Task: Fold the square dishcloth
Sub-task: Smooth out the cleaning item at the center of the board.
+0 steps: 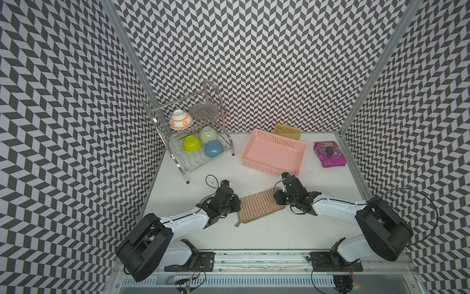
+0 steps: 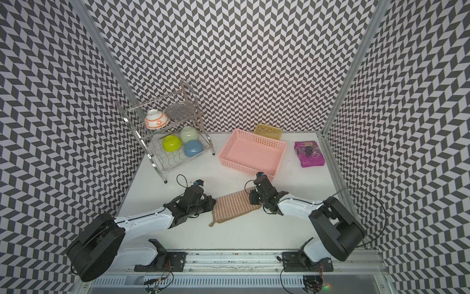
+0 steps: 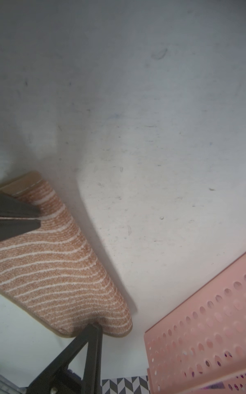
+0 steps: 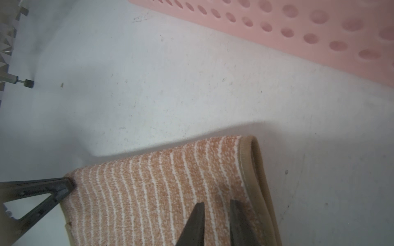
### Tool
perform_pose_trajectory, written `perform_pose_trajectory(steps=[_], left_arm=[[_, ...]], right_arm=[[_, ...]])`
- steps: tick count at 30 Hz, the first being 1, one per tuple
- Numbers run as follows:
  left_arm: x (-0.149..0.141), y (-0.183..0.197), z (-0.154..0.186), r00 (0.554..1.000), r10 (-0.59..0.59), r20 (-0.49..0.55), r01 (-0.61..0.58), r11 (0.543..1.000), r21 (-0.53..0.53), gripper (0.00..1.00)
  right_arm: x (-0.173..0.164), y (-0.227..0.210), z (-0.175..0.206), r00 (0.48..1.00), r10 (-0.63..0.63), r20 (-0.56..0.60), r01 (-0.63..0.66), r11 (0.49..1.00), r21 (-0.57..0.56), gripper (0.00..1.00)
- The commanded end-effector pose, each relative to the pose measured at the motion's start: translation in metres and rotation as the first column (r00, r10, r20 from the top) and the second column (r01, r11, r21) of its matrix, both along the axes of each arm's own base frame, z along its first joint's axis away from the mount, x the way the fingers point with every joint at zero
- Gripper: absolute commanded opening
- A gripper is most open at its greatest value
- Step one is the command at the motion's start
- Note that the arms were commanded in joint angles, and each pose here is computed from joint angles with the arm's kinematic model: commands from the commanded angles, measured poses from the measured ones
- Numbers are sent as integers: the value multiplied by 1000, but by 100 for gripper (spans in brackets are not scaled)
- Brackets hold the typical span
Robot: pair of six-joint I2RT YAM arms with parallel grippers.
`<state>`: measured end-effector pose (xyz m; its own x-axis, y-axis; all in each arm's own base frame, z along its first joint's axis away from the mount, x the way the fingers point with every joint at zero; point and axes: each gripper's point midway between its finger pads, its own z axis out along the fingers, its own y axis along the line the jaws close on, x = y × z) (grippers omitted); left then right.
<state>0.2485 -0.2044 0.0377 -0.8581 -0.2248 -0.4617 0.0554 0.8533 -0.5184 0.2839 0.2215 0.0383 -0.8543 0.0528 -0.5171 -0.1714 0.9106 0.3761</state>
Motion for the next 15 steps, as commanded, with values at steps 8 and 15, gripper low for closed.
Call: perform_pose_trajectory(steps=[8,15], left_arm=[[13,12,-18,999,30,30,-30,999,28,4],[44,19,-4,992,45,117,-54,995,80,4]], right_arm=[[19,0,5,997,-50,59,50,999,0,22],[25,-2,7,996,-63,68,63,998,-2,22]])
